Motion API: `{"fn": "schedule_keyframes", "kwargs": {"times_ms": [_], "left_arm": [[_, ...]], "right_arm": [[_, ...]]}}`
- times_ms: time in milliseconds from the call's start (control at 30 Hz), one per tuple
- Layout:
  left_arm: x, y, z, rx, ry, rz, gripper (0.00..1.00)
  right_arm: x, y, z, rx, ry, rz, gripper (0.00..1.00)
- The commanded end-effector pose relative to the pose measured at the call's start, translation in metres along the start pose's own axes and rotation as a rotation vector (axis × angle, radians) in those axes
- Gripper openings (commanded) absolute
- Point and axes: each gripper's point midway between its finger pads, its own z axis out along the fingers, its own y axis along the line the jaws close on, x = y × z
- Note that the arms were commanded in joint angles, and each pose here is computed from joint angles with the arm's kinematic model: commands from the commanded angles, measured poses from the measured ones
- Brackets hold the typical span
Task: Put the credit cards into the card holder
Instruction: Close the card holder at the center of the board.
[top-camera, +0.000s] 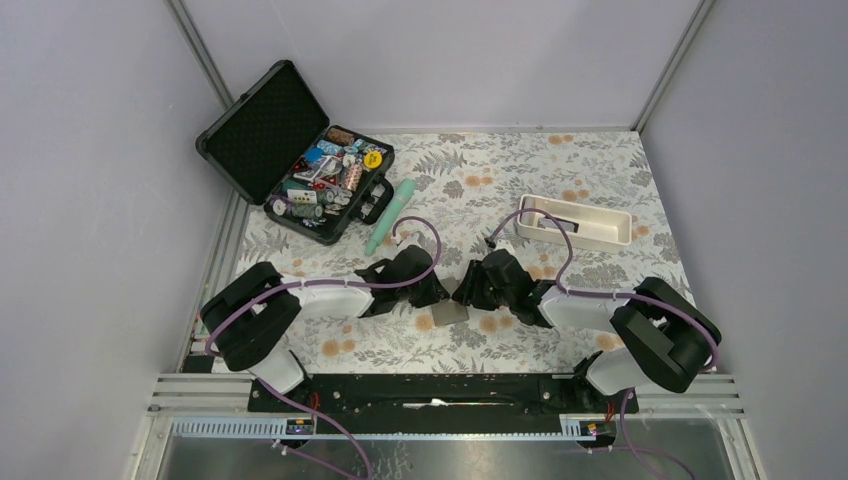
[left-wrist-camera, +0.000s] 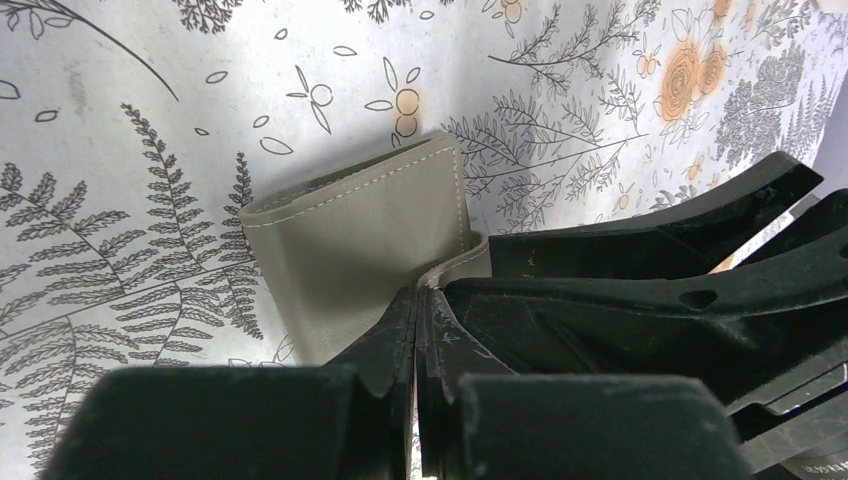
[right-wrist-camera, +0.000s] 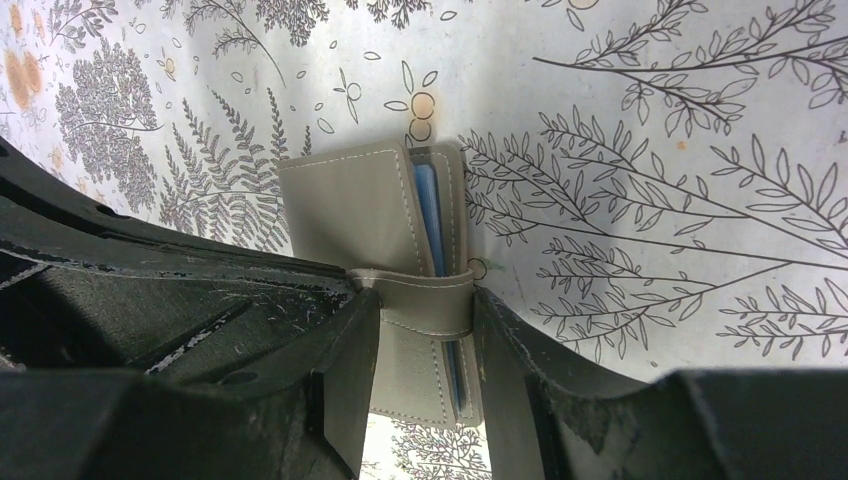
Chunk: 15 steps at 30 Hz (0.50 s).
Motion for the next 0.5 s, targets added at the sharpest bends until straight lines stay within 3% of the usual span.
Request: {"fn": "schedule_keyframes", "kwargs": {"times_ms": [0, 467], "left_arm": [[0.001, 0.018, 0.006, -0.094, 0.006, 0.042, 0.00], [0.015, 0.033, 0.008, -0.177, 0.052, 0.068, 0.00]], "right_arm": [[0.040, -0.037, -0.001, 0.129, 0.147, -0.044, 0.47], [0.047, -0.044, 0.004, 0.178, 0.175, -0.070, 0.46]]}}
